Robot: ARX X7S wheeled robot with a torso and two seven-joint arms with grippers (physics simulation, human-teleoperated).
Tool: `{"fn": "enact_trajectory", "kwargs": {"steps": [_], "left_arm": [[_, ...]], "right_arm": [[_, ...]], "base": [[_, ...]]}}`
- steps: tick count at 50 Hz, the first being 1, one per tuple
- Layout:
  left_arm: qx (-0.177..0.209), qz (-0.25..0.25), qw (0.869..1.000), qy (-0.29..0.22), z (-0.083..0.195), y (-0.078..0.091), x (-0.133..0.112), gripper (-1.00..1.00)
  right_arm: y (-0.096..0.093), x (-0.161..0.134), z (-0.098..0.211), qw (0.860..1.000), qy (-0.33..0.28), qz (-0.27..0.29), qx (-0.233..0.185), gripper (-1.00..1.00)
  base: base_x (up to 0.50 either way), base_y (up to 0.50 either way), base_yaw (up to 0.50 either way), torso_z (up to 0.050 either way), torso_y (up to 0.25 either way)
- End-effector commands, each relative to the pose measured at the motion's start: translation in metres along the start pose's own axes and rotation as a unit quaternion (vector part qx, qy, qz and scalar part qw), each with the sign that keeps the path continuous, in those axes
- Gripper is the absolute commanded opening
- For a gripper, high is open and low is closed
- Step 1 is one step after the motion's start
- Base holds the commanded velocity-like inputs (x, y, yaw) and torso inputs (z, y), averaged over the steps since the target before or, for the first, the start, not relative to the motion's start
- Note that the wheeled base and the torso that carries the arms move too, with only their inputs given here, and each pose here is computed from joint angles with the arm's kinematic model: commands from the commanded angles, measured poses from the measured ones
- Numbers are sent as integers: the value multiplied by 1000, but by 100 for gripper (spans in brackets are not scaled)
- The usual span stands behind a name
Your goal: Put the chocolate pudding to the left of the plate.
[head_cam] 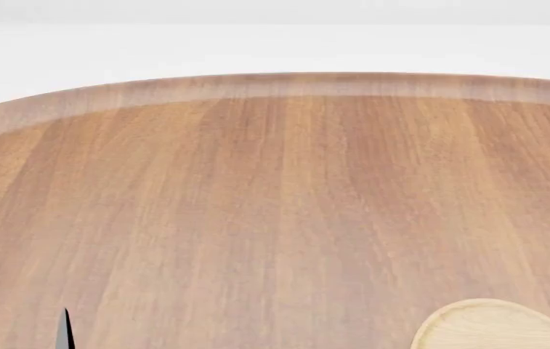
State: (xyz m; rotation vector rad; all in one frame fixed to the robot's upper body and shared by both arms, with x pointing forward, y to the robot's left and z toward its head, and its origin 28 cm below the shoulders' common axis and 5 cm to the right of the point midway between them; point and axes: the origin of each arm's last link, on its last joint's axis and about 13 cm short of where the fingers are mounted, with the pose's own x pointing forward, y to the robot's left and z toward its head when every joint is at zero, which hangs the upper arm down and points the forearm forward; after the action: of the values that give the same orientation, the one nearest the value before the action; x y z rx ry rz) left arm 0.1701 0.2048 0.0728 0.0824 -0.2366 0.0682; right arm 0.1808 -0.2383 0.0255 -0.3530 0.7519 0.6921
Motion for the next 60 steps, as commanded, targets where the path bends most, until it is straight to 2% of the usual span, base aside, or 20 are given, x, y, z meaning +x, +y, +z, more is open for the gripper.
{"fn": "enact_trajectory", "kwargs": {"steps": [1, 10, 15, 22, 32, 49, 60], "left_arm": [[1, 1, 1000, 0, 0, 0, 0, 100], [1, 1, 1000, 0, 2, 0, -1, 100], [1, 0, 1000, 1, 0, -1, -1, 100], [1, -1, 1000, 1, 1, -1, -1, 100], [1, -3, 1000, 2, 0, -2, -1, 100], [1, -3, 1000, 2, 0, -2, -1, 100], [1, -2, 1000, 2, -2, -2, 0, 100]], "right_arm": [[2, 6, 1, 1000, 0, 10, -10, -100], [-7, -3, 27, 999, -23, -10, -32, -100], [-17, -13, 57, 995, -42, -35, -82, -100], [-23, -23, 85, 992, -61, -48, -104, -100], [-34, -24, 105, 988, -73, -60, -119, -100], [-50, -13, 117, 988, -87, -70, -107, -100], [-48, -1, 111, 989, -80, -62, -106, -100]], "base": [[0, 0, 0, 0, 0], [0, 0, 0, 0, 0], [0, 0, 0, 0, 0], [0, 0, 0, 0, 0], [0, 0, 0, 0, 0], [0, 0, 0, 0, 0], [0, 0, 0, 0, 0]]}}
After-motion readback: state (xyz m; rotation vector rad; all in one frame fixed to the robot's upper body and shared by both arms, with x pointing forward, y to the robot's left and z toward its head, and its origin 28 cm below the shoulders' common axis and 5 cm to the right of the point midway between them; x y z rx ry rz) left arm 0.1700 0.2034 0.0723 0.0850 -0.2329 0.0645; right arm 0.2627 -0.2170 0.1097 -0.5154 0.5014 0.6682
